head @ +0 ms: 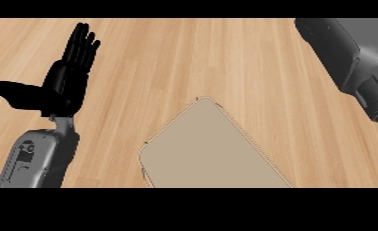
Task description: Pick the eggplant from the tray and place it in the pot
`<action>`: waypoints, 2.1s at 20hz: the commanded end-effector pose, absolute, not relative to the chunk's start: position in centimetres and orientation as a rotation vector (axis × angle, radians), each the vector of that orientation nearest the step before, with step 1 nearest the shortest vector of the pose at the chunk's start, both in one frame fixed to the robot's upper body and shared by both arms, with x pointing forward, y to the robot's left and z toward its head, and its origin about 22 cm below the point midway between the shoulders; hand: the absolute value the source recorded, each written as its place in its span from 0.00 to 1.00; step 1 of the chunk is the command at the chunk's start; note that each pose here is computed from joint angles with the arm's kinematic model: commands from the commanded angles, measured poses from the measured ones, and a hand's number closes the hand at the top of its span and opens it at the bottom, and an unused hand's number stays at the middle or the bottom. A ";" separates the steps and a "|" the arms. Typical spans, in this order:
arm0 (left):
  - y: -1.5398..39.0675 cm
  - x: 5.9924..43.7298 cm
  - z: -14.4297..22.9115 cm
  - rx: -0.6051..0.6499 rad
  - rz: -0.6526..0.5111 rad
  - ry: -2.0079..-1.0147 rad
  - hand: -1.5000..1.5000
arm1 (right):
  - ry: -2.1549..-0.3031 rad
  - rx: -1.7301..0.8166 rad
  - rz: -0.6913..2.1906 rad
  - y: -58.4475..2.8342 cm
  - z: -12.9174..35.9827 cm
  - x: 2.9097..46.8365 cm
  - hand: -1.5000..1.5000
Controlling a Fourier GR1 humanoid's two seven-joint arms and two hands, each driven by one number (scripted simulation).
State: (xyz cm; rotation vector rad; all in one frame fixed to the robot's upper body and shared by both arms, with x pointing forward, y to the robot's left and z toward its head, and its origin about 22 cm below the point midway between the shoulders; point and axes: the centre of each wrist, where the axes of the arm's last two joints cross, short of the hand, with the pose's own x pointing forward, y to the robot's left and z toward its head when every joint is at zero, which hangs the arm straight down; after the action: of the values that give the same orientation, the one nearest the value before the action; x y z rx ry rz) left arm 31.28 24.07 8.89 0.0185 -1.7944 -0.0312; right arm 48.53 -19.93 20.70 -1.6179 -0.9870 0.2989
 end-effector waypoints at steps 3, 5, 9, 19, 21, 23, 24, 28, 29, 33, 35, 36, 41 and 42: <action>24.7 31.8 9.1 0.051 -0.025 -1.791 0.50 | -0.892 -1.863 -0.031 -17.7 23.3 48.9 1.00; 25.0 30.7 7.7 0.048 -0.015 -1.769 0.50 | -0.818 -1.916 -0.049 -17.7 23.5 48.9 1.00; 25.0 31.3 7.9 0.062 0.002 -1.773 0.50 | -0.720 -1.883 -0.027 -18.4 22.1 48.9 1.00; 25.6 30.8 7.8 0.123 0.052 -1.756 0.50 | -0.685 -1.862 -0.088 -26.8 17.1 47.7 1.00; 27.3 31.5 9.1 0.113 0.057 -1.752 0.50 | -0.703 -1.855 -0.057 -26.7 15.2 47.4 1.00; 28.2 29.9 6.5 0.142 0.066 -1.763 0.50 | -0.724 -1.833 -0.038 -27.3 16.4 47.5 1.00; 27.5 30.5 9.2 0.119 0.057 -1.768 0.50 | -0.724 -1.844 -0.063 -30.3 16.5 46.8 1.00; 27.1 29.1 8.2 0.098 0.062 -1.732 0.50 | -0.698 -1.850 -0.016 -33.0 16.5 46.0 1.00; 25.6 31.0 8.3 0.108 0.061 -1.758 0.50 | -0.714 -1.847 -0.053 -31.8 13.0 45.6 1.00; 26.8 29.6 8.6 0.105 0.055 -1.759 0.50 | -0.654 -1.838 -0.045 -35.4 13.0 44.4 1.00; 27.7 30.9 8.4 0.088 0.047 -1.756 0.50 | -0.628 -1.783 -0.029 -37.8 12.2 43.2 1.00; 25.6 29.6 8.1 0.085 0.045 -1.776 0.50 | -0.566 -1.755 -0.022 -37.3 9.2 42.5 1.00; 28.1 29.6 7.4 0.100 0.034 -1.778 0.50 | -0.678 -1.499 -0.201 -38.0 8.9 41.9 0.00; 27.2 30.2 8.7 0.104 0.038 -1.772 0.50 | -0.705 -1.475 -0.202 -37.0 8.5 42.1 0.00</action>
State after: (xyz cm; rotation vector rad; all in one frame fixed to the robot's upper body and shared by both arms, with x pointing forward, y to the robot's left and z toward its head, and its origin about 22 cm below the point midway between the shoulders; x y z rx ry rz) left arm 30.02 26.82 7.97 0.0969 -1.7667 0.0426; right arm 42.98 -36.69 10.23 -1.5815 -0.6651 -0.1515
